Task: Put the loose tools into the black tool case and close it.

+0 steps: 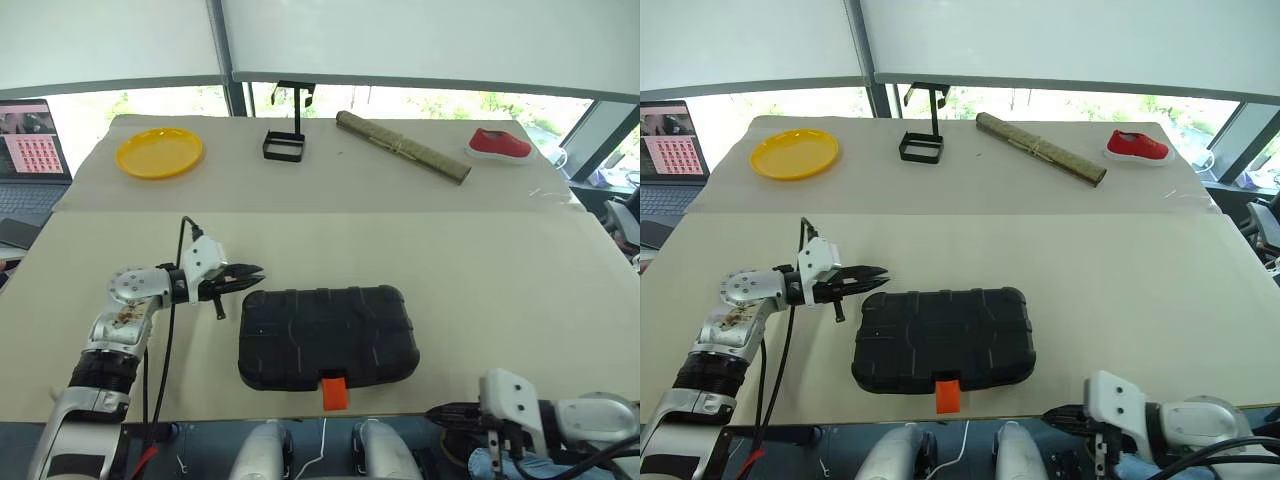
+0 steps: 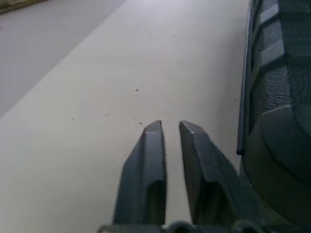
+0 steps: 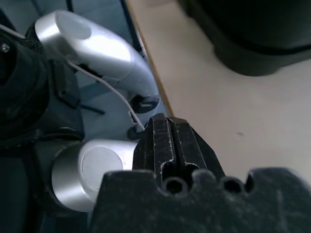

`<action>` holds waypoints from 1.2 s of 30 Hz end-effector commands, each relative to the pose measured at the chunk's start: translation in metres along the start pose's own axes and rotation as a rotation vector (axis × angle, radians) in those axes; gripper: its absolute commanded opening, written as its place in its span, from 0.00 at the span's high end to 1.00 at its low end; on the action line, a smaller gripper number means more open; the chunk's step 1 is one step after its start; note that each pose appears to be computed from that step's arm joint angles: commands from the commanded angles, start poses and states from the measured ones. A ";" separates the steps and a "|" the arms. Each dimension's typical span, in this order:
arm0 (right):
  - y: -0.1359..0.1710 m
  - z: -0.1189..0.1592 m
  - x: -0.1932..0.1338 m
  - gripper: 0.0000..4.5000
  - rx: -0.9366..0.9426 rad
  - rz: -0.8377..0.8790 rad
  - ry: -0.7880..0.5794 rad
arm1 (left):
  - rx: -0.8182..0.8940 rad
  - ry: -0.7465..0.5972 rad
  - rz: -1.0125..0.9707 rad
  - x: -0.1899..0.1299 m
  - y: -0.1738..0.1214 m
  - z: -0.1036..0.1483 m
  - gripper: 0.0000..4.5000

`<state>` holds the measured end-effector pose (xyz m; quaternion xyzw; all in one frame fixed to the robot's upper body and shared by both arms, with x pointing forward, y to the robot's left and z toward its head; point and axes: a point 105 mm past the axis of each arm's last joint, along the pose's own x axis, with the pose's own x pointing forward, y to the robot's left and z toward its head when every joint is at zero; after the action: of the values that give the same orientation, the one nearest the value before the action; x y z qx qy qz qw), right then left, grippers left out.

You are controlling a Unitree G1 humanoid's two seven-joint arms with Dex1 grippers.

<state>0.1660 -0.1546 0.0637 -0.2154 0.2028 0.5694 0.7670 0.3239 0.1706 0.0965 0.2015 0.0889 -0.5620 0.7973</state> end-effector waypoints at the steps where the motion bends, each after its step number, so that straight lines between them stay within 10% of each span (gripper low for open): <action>1: -0.014 0.013 0.013 1.00 -0.047 -0.063 -0.019 | -0.001 0.020 -0.003 -0.008 0.002 -0.001 0.99; 23: -0.118 0.060 0.050 1.00 -0.268 -0.260 -0.144 | -0.043 -0.014 0.356 -0.047 -0.003 -0.006 0.99; 36: -0.053 0.051 0.020 1.00 -0.114 -0.046 -0.111 | -0.058 -0.099 0.062 -0.016 -0.007 0.067 0.99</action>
<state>0.2299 -0.1293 0.0869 -0.2313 0.1383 0.5657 0.7794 0.3074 0.1661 0.1517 0.1337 0.0793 -0.5255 0.8365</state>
